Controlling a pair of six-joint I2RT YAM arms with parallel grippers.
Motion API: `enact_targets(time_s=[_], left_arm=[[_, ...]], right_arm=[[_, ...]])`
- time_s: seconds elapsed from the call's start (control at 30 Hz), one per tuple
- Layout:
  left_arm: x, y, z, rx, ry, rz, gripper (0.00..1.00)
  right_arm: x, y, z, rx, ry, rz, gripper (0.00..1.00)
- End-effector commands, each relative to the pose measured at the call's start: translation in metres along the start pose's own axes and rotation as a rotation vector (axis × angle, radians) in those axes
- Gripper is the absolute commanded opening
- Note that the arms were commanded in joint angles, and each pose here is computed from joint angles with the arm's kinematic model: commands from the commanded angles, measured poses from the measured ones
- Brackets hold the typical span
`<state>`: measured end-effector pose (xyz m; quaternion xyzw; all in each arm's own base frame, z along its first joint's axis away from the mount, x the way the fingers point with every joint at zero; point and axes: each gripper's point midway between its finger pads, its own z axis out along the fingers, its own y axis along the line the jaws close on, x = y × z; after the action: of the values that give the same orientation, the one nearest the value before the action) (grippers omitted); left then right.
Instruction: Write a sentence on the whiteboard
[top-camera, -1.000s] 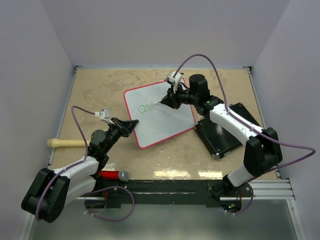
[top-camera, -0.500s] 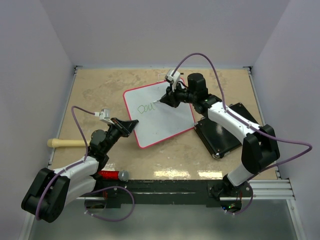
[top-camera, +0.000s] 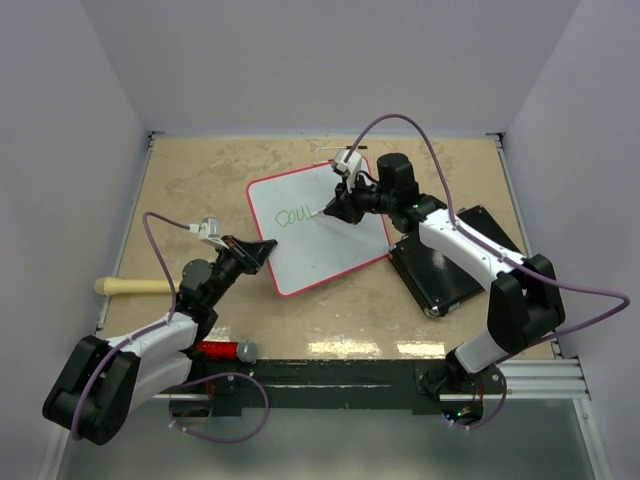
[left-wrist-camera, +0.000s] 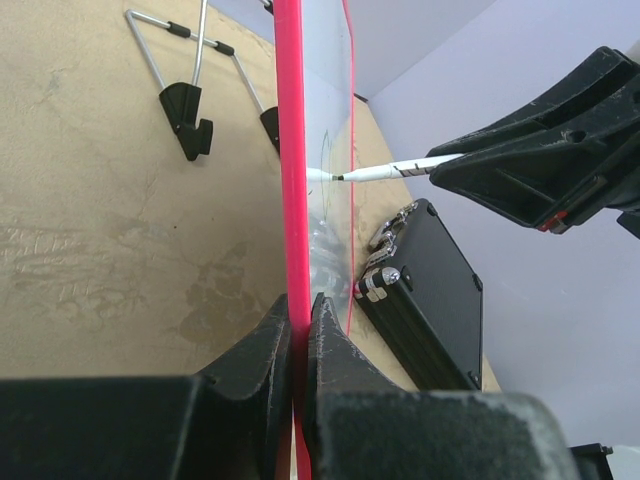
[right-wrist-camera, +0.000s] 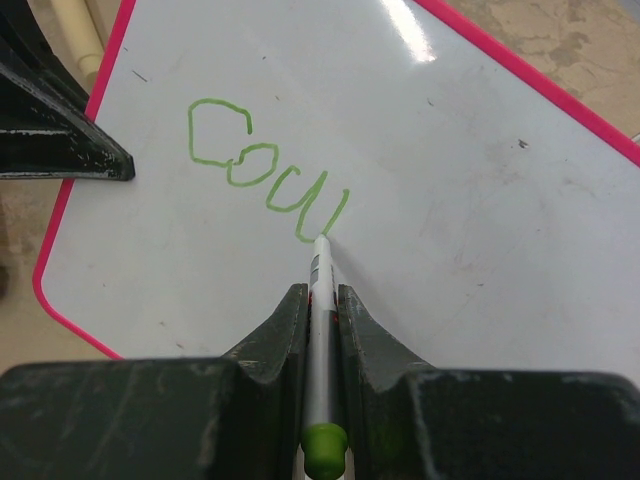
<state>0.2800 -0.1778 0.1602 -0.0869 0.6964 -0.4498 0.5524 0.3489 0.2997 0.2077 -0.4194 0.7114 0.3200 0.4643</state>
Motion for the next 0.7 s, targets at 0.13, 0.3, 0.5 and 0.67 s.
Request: enact_targets(time_s=[0.13, 0.3, 0.5, 0.67], left_arm=[[0.020, 0.006, -0.005, 0.024, 0.079, 0.125, 0.00], [0.020, 0.006, -0.006, 0.026, 0.077, 0.123, 0.00], [0.021, 0.006, -0.006, 0.024, 0.079, 0.122, 0.00], [0.020, 0.006, -0.006, 0.025, 0.078, 0.124, 0.00]], right_arm=[[-0.011, 0.003, -0.002, -0.001, -0.015, -0.024, 0.00], [-0.031, -0.010, 0.001, 0.053, -0.060, -0.021, 0.00], [-0.032, -0.033, 0.001, 0.126, -0.064, 0.007, 0.00], [-0.026, -0.025, -0.007, 0.091, -0.066, 0.010, 0.00]])
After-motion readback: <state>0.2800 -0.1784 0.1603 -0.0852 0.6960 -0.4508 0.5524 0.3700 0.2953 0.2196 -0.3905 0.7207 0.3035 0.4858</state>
